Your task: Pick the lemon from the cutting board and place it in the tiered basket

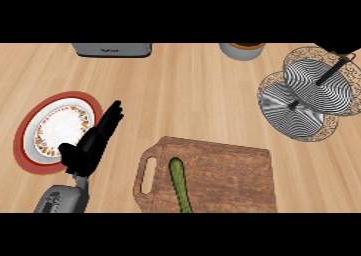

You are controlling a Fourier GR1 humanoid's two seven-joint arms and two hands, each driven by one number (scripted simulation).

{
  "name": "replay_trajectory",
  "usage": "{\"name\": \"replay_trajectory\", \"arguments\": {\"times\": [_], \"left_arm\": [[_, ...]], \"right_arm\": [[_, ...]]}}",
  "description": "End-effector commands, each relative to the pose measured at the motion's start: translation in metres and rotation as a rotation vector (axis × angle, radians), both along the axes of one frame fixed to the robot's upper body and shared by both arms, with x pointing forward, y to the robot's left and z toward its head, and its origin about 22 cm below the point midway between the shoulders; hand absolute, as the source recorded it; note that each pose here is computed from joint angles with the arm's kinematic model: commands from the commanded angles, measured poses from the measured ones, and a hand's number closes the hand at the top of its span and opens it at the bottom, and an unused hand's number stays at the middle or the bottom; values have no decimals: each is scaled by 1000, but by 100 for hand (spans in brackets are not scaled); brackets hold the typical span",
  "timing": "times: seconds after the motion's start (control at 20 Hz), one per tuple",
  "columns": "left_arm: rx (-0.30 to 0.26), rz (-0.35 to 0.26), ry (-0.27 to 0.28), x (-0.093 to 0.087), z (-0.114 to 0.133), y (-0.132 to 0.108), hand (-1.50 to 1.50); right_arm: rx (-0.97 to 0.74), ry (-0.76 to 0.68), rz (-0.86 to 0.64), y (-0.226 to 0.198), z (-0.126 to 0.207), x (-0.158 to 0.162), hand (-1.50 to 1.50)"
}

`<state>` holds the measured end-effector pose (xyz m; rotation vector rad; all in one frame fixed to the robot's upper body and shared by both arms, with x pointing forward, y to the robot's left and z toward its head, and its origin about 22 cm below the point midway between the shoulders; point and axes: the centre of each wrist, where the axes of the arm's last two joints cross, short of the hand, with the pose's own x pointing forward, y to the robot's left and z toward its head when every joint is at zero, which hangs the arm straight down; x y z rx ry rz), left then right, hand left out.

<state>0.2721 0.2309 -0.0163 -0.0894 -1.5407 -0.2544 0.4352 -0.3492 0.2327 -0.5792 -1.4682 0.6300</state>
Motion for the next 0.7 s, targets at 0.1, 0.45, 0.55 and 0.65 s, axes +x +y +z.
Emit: {"name": "replay_trajectory", "arguments": {"times": [0.1, 0.45, 0.55, 0.65], "left_arm": [[-9, 4, 6, 0, -4, -2, 0], [-7, 21, 15, 0, -2, 9, 0], [2, 22, 9, -5, -6, -1, 0], [-12, 13, 8, -5, -1, 3, 0]], "right_arm": [[124, 83, 44, 24, -7, 14, 150], [349, 360, -44, 25, -24, 20, -150], [420, 348, -46, 12, -18, 17, -150], [450, 337, -52, 29, -11, 22, -150]]}}
